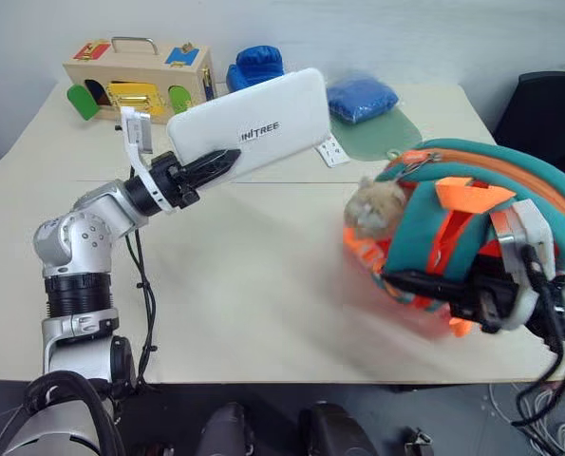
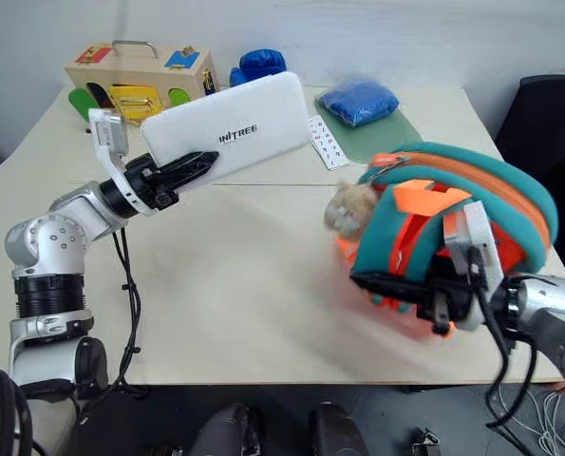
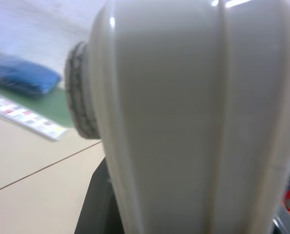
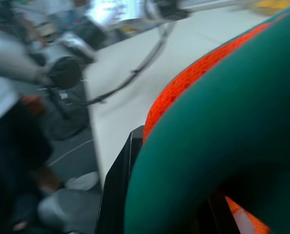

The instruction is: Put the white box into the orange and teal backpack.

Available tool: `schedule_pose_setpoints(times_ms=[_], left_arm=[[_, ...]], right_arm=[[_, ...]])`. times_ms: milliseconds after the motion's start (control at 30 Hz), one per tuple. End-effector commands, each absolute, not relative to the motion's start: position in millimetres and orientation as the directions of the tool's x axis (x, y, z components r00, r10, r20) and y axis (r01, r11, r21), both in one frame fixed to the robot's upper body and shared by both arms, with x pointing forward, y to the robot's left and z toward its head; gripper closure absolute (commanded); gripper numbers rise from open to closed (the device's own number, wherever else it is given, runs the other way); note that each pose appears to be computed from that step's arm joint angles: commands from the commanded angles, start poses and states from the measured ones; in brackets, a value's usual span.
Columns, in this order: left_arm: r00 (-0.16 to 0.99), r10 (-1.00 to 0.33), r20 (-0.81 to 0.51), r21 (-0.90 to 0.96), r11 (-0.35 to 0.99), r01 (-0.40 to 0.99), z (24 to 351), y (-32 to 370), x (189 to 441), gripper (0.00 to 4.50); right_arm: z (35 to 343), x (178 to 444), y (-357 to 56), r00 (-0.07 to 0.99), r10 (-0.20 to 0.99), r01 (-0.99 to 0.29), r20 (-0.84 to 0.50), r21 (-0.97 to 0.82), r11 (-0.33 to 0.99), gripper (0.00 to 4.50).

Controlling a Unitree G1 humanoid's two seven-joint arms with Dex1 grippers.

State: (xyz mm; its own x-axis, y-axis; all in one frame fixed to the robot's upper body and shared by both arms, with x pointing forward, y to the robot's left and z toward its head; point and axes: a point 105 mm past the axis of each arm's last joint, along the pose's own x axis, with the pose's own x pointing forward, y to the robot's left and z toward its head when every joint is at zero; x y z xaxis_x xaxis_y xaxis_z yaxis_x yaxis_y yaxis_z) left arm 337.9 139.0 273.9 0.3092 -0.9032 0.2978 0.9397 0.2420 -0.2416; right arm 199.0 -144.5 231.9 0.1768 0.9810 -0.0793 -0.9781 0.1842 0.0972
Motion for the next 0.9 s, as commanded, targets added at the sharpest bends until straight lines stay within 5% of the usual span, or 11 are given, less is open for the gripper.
schedule_pose_setpoints(times_ms=[33, 167, 467, 900], left_arm=[[0.139, -0.935, 0.326, -0.124, 0.104, 0.987, 297, 129, 311, 3.17], [0.040, -0.956, 0.290, -0.064, 0.022, 0.998, 300, 117, 302, 3.17], [-0.019, -1.000, 0.021, 0.112, -0.017, 0.994, 273, 106, 322, 3.17], [-0.069, -0.997, -0.023, 0.252, -0.073, 0.965, 321, 113, 348, 3.17]], right_arm=[[253, 183, -142, 0.070, 0.997, -0.993, -0.045, 0.089, 0.074, 4.48], [249, 184, -146, 0.077, 0.995, -0.989, -0.069, 0.118, 0.085, 4.48], [256, 186, -162, 0.102, 0.994, -0.979, -0.042, 0.176, 0.108, 4.48], [261, 175, -163, 0.128, 0.992, -0.974, -0.017, 0.187, 0.129, 4.48]])
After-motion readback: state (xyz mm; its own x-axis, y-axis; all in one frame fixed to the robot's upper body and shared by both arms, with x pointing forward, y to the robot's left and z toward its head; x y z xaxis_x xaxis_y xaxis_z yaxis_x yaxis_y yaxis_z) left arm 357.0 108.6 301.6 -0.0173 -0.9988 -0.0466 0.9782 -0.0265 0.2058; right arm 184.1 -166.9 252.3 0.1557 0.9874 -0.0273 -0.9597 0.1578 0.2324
